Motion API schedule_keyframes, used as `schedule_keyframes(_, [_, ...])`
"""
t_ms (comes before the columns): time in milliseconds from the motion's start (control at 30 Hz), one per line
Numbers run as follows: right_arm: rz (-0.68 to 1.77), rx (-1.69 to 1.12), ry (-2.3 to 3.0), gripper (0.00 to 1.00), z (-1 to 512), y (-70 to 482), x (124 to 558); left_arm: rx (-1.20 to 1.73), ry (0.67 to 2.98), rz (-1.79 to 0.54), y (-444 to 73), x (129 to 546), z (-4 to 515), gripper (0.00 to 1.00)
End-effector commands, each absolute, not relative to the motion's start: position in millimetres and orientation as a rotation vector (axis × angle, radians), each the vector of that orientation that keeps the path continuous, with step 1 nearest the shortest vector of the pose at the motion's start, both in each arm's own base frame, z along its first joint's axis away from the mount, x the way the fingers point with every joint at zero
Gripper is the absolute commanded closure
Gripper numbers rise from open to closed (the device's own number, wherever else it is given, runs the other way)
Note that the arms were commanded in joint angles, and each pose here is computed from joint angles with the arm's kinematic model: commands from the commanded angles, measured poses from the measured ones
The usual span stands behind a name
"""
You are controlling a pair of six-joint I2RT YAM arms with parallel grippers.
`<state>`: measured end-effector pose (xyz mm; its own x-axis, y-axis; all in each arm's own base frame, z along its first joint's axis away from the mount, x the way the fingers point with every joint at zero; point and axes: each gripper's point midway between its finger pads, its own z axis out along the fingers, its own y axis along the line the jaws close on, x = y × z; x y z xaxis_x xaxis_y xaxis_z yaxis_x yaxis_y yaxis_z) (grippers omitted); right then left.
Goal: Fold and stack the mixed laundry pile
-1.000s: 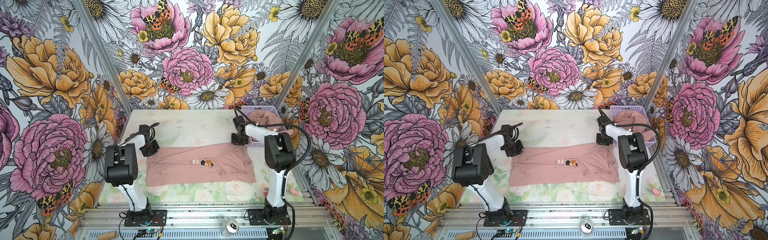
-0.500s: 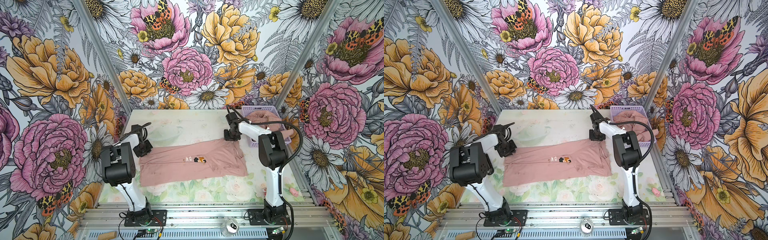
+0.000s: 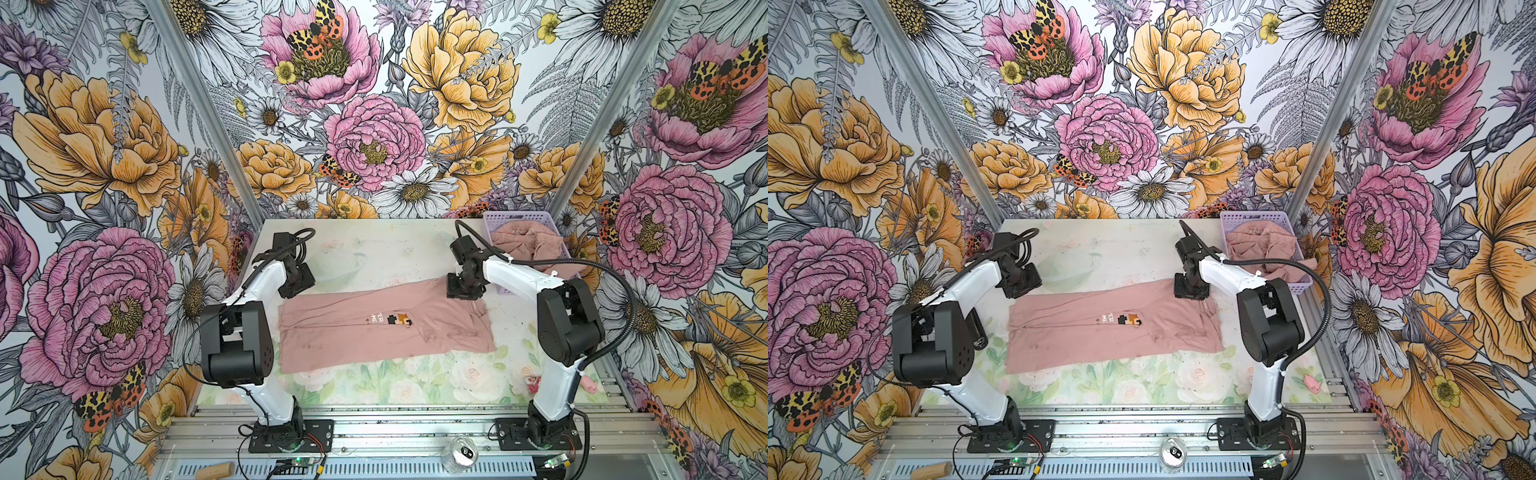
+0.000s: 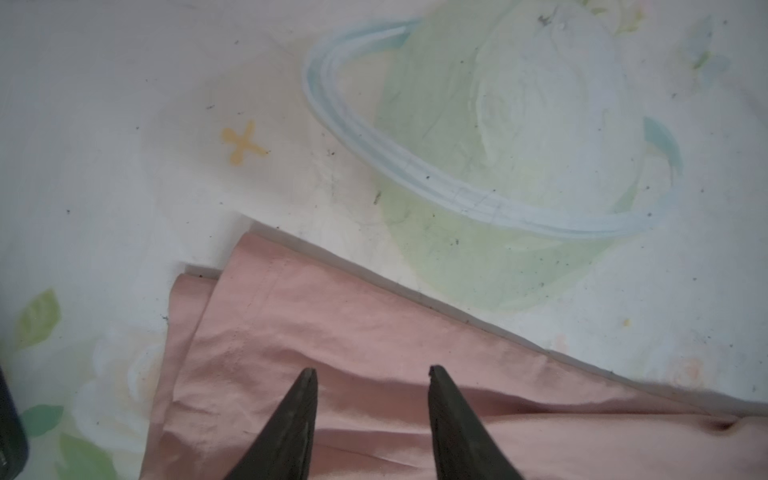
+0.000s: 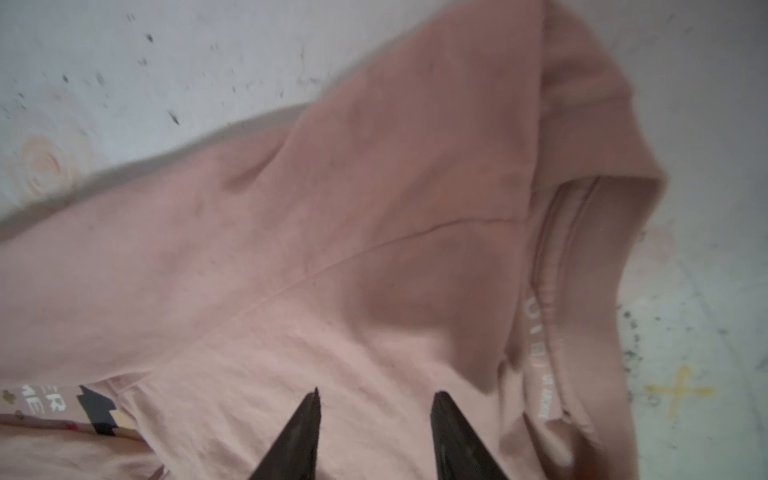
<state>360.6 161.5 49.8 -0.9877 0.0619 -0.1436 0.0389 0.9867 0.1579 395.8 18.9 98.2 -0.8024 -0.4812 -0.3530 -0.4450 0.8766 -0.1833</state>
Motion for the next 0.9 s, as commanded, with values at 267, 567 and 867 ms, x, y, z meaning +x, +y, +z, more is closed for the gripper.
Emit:
schedule_keyframes(267, [-0.096,0.044,2.991,0.54,-5,127,410,-0.669,2.702,-0.112,17,392,86,0.54])
schedule_keyframes(567, [-0.052,-0.020,2.849,0.54,2,145,512,-0.638,2.766,-0.137,18,391,68,0.53])
schedule_keyframes(867, [0.229,-0.070,2.667,0.50,14,204,603,-0.558,2.876,-0.222,-8,388,38,0.53])
